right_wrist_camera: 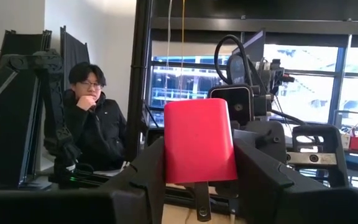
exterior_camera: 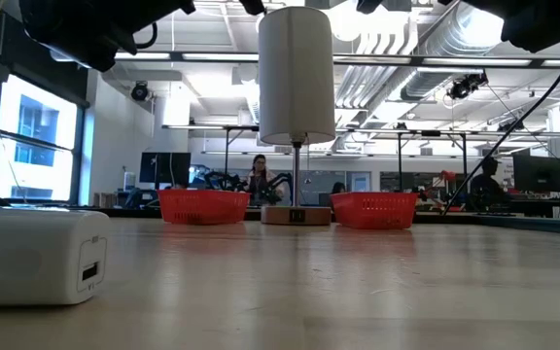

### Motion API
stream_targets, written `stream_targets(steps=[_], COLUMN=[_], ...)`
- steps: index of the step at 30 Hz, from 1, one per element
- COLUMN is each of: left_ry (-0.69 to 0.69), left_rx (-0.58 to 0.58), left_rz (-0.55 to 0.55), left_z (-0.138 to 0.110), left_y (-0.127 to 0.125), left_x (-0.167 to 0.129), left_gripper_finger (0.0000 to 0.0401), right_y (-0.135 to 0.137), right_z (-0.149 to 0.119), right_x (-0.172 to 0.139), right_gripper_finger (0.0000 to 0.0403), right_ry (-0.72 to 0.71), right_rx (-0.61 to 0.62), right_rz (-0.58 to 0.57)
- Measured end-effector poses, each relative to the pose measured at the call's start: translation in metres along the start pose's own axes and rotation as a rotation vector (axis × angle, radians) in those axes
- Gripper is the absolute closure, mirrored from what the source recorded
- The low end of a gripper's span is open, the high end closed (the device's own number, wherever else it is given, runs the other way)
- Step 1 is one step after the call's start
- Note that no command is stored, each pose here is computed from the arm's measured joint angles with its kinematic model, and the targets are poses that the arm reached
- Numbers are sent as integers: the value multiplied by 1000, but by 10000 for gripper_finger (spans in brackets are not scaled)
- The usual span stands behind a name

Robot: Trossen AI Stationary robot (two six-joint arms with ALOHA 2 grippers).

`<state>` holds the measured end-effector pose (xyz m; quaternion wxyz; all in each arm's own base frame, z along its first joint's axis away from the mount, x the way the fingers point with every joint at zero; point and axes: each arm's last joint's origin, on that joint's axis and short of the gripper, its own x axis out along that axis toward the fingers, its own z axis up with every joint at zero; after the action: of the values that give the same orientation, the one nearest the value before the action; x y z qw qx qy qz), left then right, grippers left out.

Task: Sort adapters and digital timers
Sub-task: Put the pink charger adapter into the right red bin

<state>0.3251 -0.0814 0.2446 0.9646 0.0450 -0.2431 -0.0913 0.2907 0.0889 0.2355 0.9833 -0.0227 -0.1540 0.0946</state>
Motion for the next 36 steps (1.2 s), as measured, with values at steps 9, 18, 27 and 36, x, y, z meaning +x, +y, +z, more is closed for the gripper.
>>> stream_targets(steps=[9,18,27,36], left_ry=[6,11,12,32], left_rx=[-6,7,9,6], left_rz=[6,37,62,75], left_z=[-1,-1,0,-3], left_y=[0,1,2,3], left_x=[0,0,0,0], left_gripper_finger=[210,183,168,167], right_y=[-1,-2,-2,-1], right_z=[0,0,0,-3], right_x=[0,0,0,0], right_gripper_finger=[263,263,263,263], right_ry=[0,-2,5,27], right_rx=[-4,-16,-21,-23], right_rz=[-26,-43,-40,-26])
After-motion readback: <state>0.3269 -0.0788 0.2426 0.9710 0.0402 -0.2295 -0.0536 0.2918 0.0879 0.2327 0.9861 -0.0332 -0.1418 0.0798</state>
